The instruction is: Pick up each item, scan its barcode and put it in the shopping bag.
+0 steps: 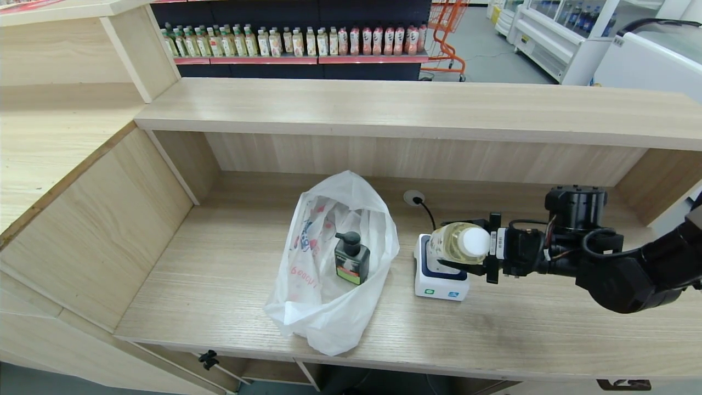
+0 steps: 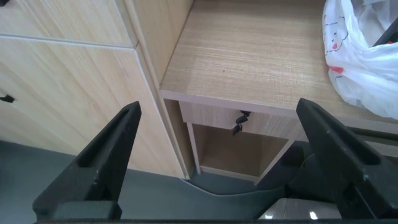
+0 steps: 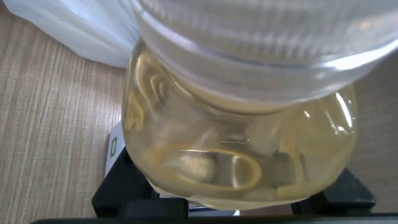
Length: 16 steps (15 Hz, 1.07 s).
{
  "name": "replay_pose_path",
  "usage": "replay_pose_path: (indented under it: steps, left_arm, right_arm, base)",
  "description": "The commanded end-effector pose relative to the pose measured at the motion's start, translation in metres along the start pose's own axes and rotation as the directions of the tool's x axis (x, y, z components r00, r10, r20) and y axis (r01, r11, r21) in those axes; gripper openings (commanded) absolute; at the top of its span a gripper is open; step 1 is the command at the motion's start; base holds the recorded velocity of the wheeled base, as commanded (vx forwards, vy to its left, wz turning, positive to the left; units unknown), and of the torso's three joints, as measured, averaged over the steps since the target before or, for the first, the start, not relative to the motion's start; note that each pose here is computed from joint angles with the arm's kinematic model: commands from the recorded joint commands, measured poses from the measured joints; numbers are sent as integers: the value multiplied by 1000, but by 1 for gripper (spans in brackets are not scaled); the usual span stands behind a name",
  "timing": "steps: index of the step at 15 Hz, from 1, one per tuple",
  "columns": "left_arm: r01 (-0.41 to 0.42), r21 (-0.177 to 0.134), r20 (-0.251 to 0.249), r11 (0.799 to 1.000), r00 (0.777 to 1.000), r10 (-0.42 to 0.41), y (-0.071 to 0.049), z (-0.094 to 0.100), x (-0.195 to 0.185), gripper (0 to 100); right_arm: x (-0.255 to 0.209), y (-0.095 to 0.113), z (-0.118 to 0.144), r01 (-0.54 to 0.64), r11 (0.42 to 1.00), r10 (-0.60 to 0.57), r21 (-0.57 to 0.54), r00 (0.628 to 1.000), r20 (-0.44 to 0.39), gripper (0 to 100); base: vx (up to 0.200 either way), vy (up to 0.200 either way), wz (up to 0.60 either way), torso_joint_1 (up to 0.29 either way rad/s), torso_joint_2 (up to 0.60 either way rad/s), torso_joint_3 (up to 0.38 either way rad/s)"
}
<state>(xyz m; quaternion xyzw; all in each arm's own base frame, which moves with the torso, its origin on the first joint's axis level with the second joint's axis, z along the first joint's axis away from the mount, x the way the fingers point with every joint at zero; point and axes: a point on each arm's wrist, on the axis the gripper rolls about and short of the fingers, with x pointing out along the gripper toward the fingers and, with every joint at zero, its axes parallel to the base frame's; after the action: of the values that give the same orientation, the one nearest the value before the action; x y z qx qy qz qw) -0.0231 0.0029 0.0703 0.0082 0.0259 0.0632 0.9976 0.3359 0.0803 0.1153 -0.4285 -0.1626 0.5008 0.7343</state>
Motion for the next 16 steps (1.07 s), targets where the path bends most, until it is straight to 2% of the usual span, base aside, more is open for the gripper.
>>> replay_pose_path:
  steps: [1,3,5,6,8,10,13,14,15,16]
  left_arm:
    - [-1,-1,0,1000,1000,1,0,0,0,100]
    - [-1,-1,0,1000,1000,1,0,0,0,100]
    - [-1,-1,0,1000,1000,1,0,0,0,100]
    - [0,-1,-1,1000,1000,0,0,0,0,100]
    - [0,-1,-1,1000,1000,0,0,0,0,100]
    - [-2,-2,-1,1000,1000,2,0,0,0,100]
    - [-2,-4,0,1000,1000,2,0,0,0,100]
    - [-2,-4,-1,1000,1000,2,0,0,0,100]
    - [0,-2,-1,1000,1000,0,0,0,0,100]
    - [-2,-4,0,1000,1000,2,0,0,0,100]
  right_arm:
    - [-1,-2,2,3,1000,-3,-3,1000,2,0]
    - [-7,-15,17,38,999,-38,-8,999,20,0]
    - [-16,-35,39,90,995,-93,52,994,58,0]
    - [-21,-48,50,122,986,-131,116,988,82,0]
    - [-25,-58,62,152,942,-193,298,974,114,0]
    - [-23,-60,64,242,836,-301,492,953,43,0]
    - [4,-55,81,298,542,-405,785,912,-67,0]
    - [11,-55,84,299,481,-420,824,904,-83,0]
    - [26,-50,82,279,375,-415,884,903,-109,0]
    - [34,-46,79,275,338,-391,900,911,-131,0]
  base:
    - [0,0,0,0,0,0]
    - [0,0,0,0,0,0]
    - [0,0,0,0,0,0]
    - [0,0,0,0,0,0]
    - [0,0,0,0,0,0]
    - [0,200,0,0,5,0]
    - [0,200,0,7,2,5]
    - [0,200,0,7,2,-2]
    - [0,0,0,0,0,0]
    - [0,0,0,0,0,0]
